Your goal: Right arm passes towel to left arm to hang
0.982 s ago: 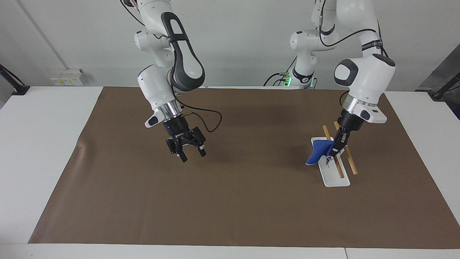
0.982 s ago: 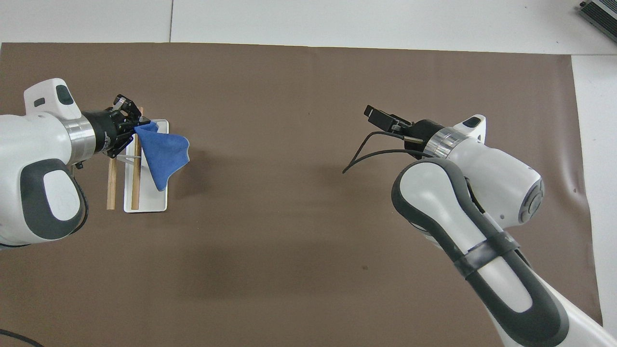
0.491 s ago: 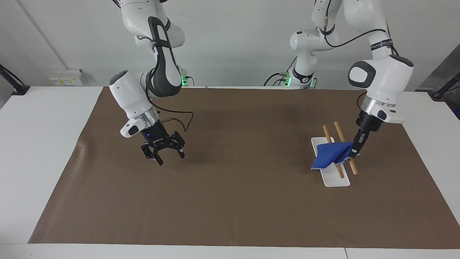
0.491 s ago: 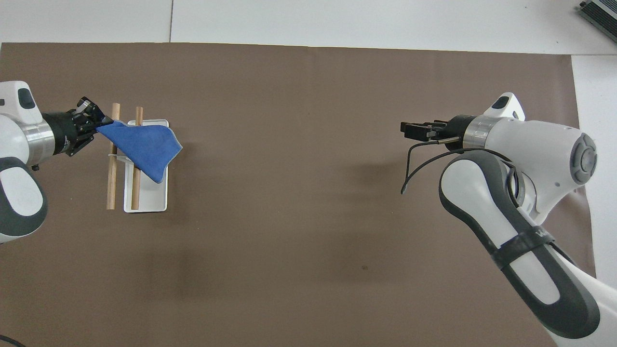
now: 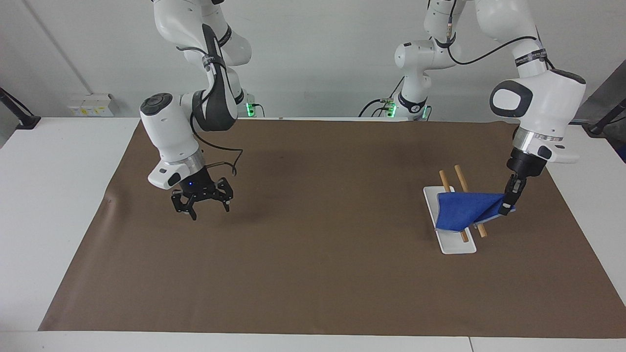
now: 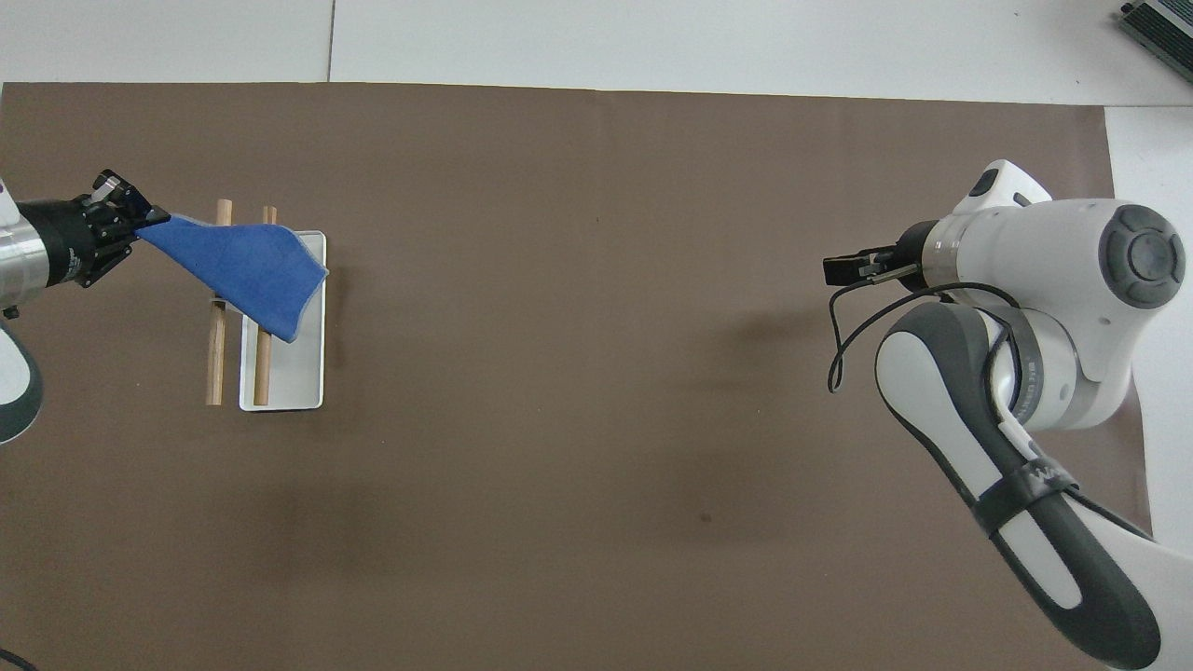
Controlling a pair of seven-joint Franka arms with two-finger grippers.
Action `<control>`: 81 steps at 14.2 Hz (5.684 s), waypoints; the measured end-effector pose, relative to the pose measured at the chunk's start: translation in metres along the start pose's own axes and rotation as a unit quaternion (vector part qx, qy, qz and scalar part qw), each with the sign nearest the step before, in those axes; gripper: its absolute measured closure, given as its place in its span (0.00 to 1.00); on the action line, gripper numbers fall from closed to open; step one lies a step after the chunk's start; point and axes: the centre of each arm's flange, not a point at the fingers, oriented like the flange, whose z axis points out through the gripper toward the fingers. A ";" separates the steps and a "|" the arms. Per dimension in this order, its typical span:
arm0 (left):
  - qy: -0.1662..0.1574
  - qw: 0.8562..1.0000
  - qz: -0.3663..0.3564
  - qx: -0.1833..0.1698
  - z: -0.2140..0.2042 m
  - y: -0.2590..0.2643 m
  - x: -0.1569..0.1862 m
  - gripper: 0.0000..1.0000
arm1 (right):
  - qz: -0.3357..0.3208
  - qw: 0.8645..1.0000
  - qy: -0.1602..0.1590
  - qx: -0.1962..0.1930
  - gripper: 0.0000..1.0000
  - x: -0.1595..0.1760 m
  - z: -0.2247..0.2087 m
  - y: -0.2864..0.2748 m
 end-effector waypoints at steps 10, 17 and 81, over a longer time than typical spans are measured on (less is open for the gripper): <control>0.016 0.999 0.041 -0.002 -0.009 -0.006 0.022 0.98 | 0.070 0.995 -0.064 -0.040 0.00 -0.012 -0.086 0.012; 0.017 0.998 0.060 0.000 -0.012 -0.010 0.030 0.98 | 0.152 0.984 -0.081 -0.050 0.00 -0.028 -0.111 0.031; -0.188 0.903 0.337 0.190 -0.139 0.071 -0.031 0.00 | 0.172 0.975 -0.139 -0.023 0.00 -0.040 -0.217 0.051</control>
